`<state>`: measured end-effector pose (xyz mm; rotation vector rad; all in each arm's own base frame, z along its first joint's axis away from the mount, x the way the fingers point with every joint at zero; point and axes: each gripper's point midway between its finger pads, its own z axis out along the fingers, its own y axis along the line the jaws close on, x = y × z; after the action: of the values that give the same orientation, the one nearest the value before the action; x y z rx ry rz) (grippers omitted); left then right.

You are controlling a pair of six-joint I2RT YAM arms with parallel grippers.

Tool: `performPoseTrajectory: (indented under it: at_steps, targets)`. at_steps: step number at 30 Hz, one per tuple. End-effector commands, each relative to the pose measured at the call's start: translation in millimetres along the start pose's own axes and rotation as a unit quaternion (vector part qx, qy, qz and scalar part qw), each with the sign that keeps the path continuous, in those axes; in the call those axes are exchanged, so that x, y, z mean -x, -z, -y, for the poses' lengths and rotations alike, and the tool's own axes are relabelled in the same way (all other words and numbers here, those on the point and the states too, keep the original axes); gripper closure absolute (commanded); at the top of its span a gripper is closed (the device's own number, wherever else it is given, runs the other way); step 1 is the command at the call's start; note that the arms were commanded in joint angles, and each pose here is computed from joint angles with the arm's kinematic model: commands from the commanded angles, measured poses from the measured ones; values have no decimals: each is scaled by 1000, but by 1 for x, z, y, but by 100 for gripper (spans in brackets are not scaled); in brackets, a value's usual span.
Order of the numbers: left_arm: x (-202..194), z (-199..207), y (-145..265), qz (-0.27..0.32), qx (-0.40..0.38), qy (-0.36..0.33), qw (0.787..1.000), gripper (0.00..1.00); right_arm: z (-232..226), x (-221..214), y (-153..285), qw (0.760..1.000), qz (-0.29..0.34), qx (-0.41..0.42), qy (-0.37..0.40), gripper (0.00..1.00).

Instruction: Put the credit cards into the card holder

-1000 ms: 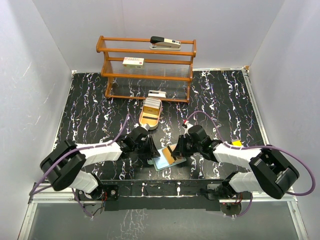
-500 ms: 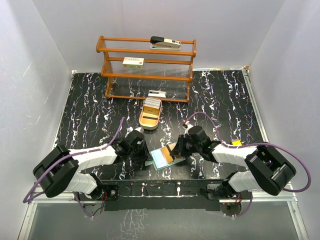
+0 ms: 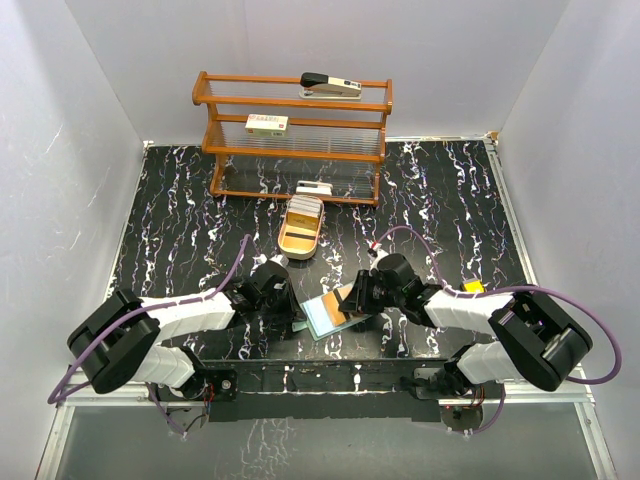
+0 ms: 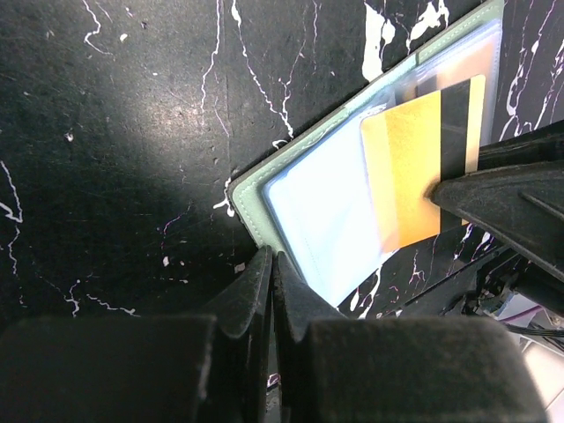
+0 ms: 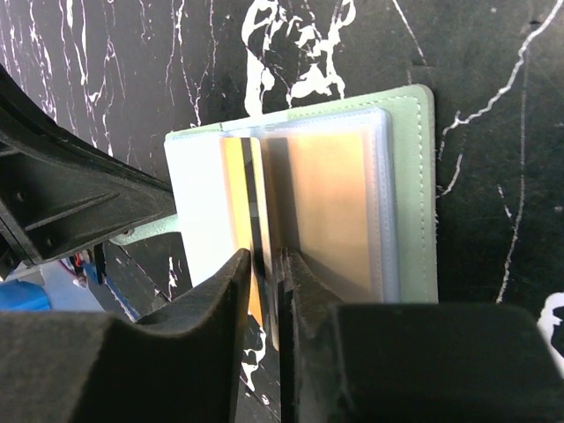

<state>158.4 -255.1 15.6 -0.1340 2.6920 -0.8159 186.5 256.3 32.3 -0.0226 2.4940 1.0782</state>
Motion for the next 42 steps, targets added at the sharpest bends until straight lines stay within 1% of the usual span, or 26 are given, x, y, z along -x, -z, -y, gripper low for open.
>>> performPoseTrajectory:
  at_steps: [1,5,9,12,23,28,33,37,42]
  targets:
    - [-6,0,-1,-8,-4,-1,1000,100,8,3,2,998,-11,-43,39,78]
    - [-5,2,0,-5,-13,3,1000,100,6,24,14,994,9,-79,81,66]
    - [-5,4,-1,-5,-19,4,1000,100,5,25,13,992,1,-81,98,61]
    - [-8,6,-2,-13,-25,7,1000,100,8,18,7,992,-13,-68,103,60]
    - [-8,12,-5,-17,-37,9,999,100,-18,14,-1,990,-34,10,140,60]
    - [-6,18,-3,-20,-45,6,999,100,-23,11,1,987,-46,24,151,60]
    - [-3,16,-7,-28,-46,13,998,100,-19,12,2,987,-40,14,156,61]
    - [2,13,-3,-24,-32,2,999,100,-17,17,4,988,-31,1,154,60]
    - [6,8,-3,-16,-21,0,1000,100,-17,26,7,991,-10,-18,133,57]
